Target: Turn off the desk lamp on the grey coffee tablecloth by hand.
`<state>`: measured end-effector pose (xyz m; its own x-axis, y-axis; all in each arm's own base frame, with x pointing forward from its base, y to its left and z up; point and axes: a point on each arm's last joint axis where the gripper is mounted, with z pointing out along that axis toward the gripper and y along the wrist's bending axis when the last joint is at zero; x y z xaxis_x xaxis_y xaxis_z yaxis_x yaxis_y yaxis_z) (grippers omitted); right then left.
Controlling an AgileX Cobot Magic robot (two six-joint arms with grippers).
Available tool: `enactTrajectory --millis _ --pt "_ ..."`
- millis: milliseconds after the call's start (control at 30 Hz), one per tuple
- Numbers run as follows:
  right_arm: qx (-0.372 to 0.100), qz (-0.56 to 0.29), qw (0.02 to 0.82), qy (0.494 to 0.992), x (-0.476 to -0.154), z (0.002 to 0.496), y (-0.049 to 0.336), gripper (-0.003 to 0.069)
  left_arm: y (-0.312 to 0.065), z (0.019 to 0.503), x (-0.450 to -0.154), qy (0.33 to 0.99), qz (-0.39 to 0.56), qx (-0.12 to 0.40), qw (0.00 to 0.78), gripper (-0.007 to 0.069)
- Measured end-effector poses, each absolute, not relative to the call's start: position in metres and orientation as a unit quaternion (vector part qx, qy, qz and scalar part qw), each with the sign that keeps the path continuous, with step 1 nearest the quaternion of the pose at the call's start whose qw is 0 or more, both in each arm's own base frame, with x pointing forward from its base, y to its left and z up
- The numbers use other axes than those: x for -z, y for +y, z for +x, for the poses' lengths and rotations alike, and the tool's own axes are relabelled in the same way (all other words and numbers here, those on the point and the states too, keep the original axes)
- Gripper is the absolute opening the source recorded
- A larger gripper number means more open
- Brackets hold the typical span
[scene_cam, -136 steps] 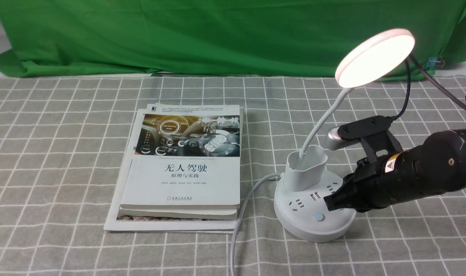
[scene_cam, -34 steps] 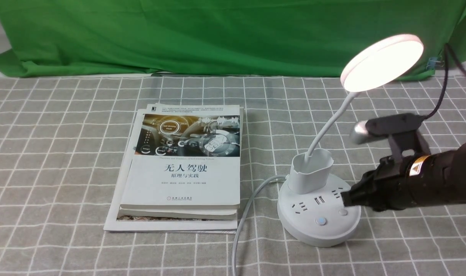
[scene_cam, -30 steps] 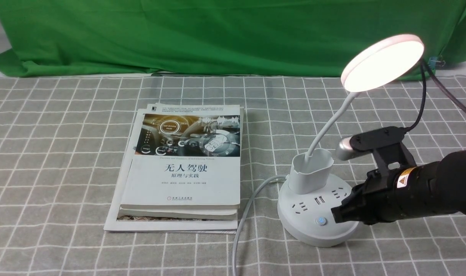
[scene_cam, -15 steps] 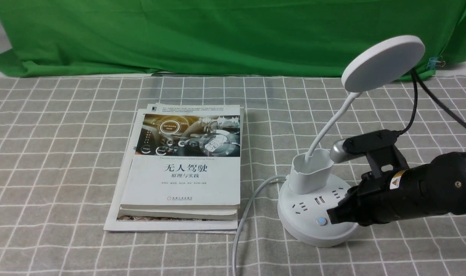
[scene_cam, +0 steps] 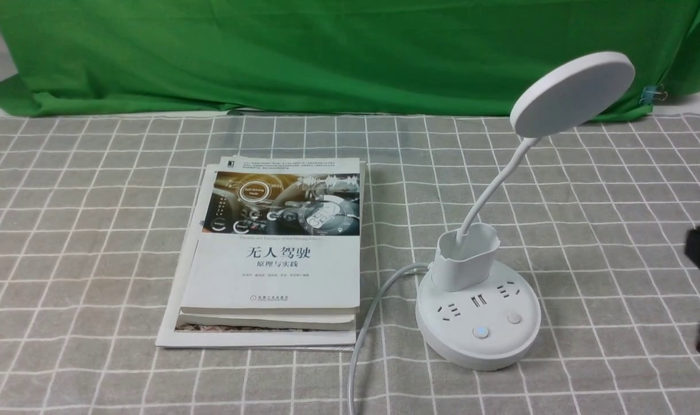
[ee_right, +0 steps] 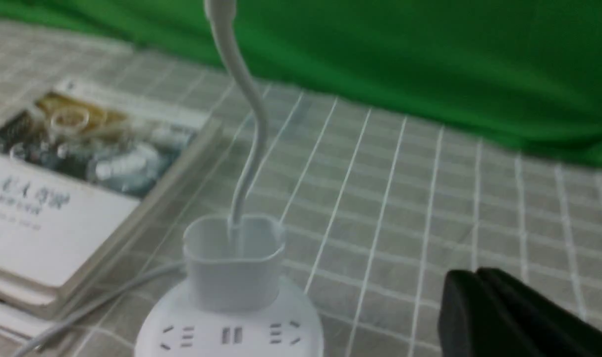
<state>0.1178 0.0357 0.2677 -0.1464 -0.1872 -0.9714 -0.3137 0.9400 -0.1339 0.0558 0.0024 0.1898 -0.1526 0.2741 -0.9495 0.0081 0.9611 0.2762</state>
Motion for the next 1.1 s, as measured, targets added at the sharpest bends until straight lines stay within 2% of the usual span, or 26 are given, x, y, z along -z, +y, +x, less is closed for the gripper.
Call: enactTrajectory --millis 133,300,433,633,967,1100 --pt "-0.028 -0.168 0.694 0.7 -0.239 0.087 0.025 0.0035 0.002 0.056 -0.19 0.752 0.094 -0.103 0.644 0.0019" --pt "-0.023 -0.159 0.735 0.659 -0.246 0.079 0.022 0.0035 0.002 0.056 -0.19 0.752 0.094 -0.103 0.644 0.0019" --pt "-0.032 -0.149 0.738 0.658 -0.247 0.079 0.021 0.0035 0.002 0.056 -0.19 0.752 0.094 -0.103 0.644 0.0019" --pt "-0.078 -0.111 0.726 0.674 -0.245 0.079 0.022 0.0036 0.002 0.056 -0.19 0.752 0.094 -0.103 0.644 0.0019" --pt "-0.086 -0.103 0.722 0.679 -0.242 0.079 0.022 0.0039 0.002 0.056 -0.19 0.752 0.094 -0.104 0.644 0.0019" --pt "-0.082 -0.102 0.716 0.686 -0.225 0.079 0.021 0.0039 0.002 0.056 -0.19 0.752 0.094 -0.103 0.644 0.0019"
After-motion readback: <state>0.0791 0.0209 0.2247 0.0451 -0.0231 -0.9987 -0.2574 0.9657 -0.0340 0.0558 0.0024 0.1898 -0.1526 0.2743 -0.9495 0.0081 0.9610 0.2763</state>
